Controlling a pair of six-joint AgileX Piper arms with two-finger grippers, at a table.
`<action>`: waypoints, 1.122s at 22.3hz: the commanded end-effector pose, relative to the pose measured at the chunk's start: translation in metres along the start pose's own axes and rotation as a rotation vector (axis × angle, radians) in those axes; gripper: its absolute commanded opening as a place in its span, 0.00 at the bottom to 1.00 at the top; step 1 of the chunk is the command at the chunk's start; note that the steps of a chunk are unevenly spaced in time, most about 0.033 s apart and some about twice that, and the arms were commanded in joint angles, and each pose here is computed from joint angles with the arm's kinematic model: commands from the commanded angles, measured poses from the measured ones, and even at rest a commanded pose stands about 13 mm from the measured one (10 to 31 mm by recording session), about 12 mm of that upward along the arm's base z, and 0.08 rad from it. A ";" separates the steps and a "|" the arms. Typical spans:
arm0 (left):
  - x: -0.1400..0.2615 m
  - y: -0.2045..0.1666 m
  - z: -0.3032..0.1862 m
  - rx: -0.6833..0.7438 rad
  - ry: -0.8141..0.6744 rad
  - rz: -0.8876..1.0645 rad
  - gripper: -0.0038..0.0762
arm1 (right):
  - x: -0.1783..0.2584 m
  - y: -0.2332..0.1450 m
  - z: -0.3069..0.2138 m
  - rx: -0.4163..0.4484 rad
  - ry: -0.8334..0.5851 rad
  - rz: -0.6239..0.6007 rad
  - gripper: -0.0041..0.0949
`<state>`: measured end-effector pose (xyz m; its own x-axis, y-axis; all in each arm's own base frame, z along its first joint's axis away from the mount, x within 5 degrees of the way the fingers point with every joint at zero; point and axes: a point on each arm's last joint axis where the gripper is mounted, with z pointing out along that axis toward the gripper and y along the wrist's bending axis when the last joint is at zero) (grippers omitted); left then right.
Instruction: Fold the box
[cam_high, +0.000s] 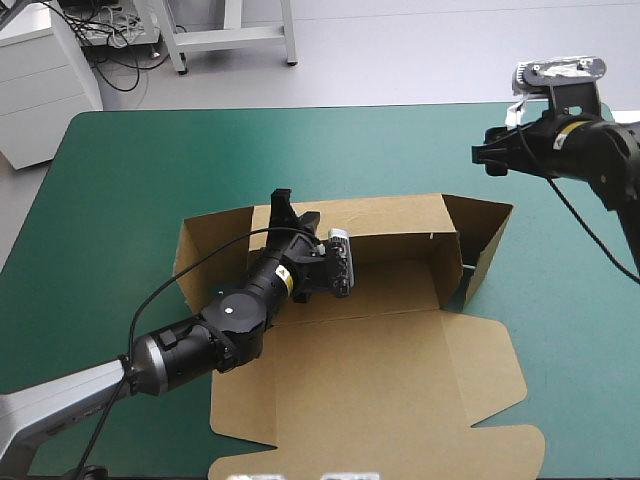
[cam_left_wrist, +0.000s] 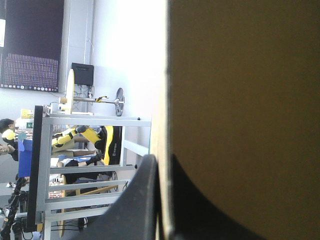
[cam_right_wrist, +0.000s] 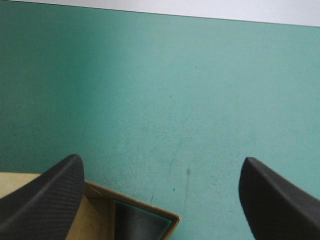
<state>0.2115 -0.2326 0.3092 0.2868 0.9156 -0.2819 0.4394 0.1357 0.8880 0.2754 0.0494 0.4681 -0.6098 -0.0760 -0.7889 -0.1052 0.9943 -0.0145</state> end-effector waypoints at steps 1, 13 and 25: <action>-0.003 0.013 -0.010 -0.039 -0.024 -0.044 0.01 | -0.018 -0.013 0.006 -0.032 -0.072 0.037 0.81; -0.003 0.013 -0.010 -0.040 -0.025 -0.042 0.01 | 0.002 -0.040 0.126 -0.138 0.258 0.120 0.81; -0.003 0.014 -0.010 -0.052 -0.016 -0.029 0.01 | 0.020 -0.037 0.123 -0.170 0.382 0.082 0.81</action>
<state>0.2117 -0.2324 0.3094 0.2863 0.9168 -0.2784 0.4358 0.1342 0.8900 0.3807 0.0221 0.3500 -0.9047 -0.0451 -0.4237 -0.1274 0.9775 0.1678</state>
